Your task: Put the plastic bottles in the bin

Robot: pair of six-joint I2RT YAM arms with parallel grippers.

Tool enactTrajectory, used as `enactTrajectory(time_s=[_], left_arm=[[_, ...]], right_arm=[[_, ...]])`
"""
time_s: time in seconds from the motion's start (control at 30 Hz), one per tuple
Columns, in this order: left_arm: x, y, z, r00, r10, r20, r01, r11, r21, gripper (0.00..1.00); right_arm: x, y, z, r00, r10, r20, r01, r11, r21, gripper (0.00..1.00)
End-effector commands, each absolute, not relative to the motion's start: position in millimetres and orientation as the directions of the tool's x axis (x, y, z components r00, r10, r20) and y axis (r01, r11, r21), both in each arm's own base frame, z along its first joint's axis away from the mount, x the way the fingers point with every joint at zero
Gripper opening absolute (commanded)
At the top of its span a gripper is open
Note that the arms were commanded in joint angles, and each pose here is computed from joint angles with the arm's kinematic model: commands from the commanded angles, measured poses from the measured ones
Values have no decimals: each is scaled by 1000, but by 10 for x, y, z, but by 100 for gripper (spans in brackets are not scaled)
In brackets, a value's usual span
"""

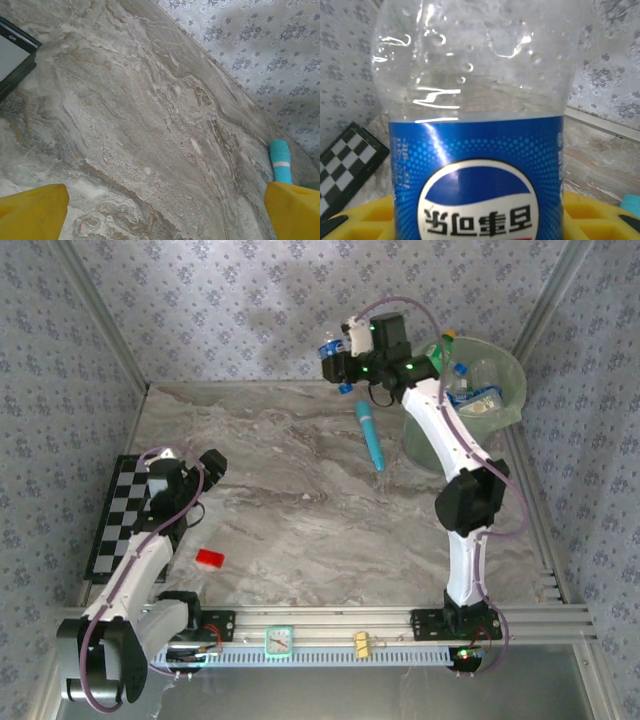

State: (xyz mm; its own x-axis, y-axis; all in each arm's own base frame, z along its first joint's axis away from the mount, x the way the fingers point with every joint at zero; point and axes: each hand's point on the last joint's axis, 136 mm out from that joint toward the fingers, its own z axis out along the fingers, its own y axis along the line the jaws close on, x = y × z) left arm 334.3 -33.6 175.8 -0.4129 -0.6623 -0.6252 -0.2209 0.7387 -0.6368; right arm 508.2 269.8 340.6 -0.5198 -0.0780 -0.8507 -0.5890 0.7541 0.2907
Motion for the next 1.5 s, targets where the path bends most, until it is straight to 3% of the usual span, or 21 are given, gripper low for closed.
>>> enactTrajectory(time_s=[0.0, 0.4, 0.77, 0.93, 1.1, 1.17, 1.37, 1.43, 1.47], left_arm=[[3417, -469, 1915, -409, -662, -627, -151, 727, -669, 100], [3593, -1149, 2047, -510, -512, -691, 8, 801, -598, 100], [3641, -1586, 2039, -579, -407, -706, 100, 824, -557, 100], [3632, -1602, 2024, -584, -410, -701, 97, 822, -561, 100], [3608, -1581, 2016, -585, -405, -703, 90, 829, -552, 100], [3596, -1548, 2018, -579, -403, -709, 82, 836, -542, 100], [3575, -1465, 2021, -563, -403, -722, 58, 852, -520, 100], [3577, -1447, 2039, -554, -409, -725, 52, 852, -520, 100], [3577, -1437, 2038, -551, -410, -726, 48, 854, -519, 100]], right_arm=[[4884, 2448, 3846, -489, -5, -872, -586, 743, 324, 43], [4583, 952, 4243, -407, 145, -902, -277, 921, 273, 43], [4644, -204, 3740, -470, 194, -861, 83, 981, 175, 44], [4868, -397, 3548, -497, 255, -829, 124, 967, 223, 44], [4954, -328, 3352, -531, 261, -806, 133, 965, 224, 54], [4942, -352, 3346, -522, 268, -810, 154, 963, 219, 65], [4779, -446, 3556, -462, 266, -846, 200, 961, 193, 83], [4737, -459, 3695, -417, 255, -873, 203, 962, 184, 99], [4696, -459, 3755, -398, 249, -883, 203, 963, 179, 100]])
